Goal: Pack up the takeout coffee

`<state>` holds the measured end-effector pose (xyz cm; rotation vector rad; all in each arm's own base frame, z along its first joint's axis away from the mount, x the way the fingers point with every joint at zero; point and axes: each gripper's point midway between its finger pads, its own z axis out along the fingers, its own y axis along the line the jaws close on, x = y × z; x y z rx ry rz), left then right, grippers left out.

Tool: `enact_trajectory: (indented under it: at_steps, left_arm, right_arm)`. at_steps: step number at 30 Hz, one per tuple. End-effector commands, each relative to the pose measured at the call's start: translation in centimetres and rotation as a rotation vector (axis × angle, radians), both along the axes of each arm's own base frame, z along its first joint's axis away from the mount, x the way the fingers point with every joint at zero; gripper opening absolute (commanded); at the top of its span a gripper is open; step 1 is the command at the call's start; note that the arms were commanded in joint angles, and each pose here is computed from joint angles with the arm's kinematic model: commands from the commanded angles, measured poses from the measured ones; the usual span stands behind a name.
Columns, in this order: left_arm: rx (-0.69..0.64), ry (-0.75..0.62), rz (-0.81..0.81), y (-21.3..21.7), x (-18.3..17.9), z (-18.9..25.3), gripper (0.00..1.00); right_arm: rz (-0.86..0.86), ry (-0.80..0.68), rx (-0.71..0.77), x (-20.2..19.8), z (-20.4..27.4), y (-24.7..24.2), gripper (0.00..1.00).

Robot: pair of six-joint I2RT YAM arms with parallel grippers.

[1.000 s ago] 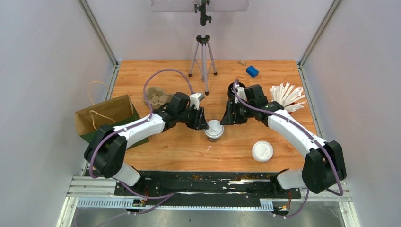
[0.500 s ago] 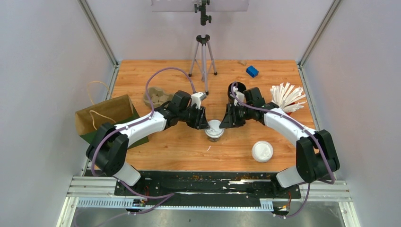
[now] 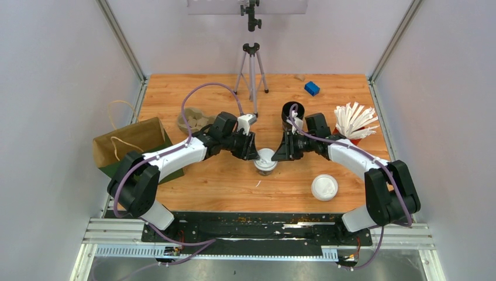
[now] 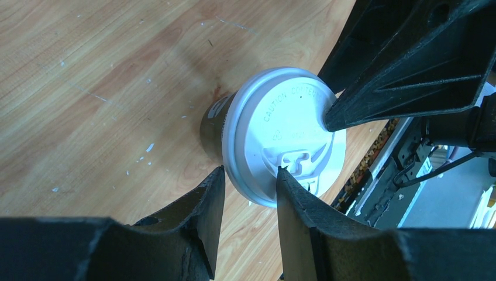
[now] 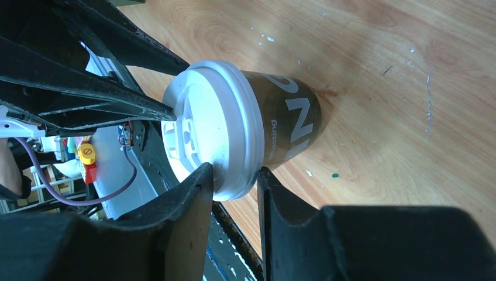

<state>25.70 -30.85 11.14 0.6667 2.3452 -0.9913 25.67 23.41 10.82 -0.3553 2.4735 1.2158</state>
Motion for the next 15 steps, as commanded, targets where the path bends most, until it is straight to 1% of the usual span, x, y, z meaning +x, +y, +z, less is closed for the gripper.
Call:
enact_trajectory:
  at_steps: [1,11,15]
  left_arm:
    - [0.175,0.042,0.018,2.6,-0.8,-4.2,0.45]
    - [0.193,0.064,0.032,3.1,-1.1,-5.5,0.45]
    - [0.193,0.069,0.026,3.0,-1.2,-5.7,0.45]
  right_arm:
    - [-0.026,0.008,-0.022,0.0,-2.0,-1.0,0.32]
    - [-0.033,0.050,-0.051,-1.6,-5.5,-2.1,0.32]
    - [-0.038,0.052,-0.050,-1.4,-5.3,-2.1,0.31]
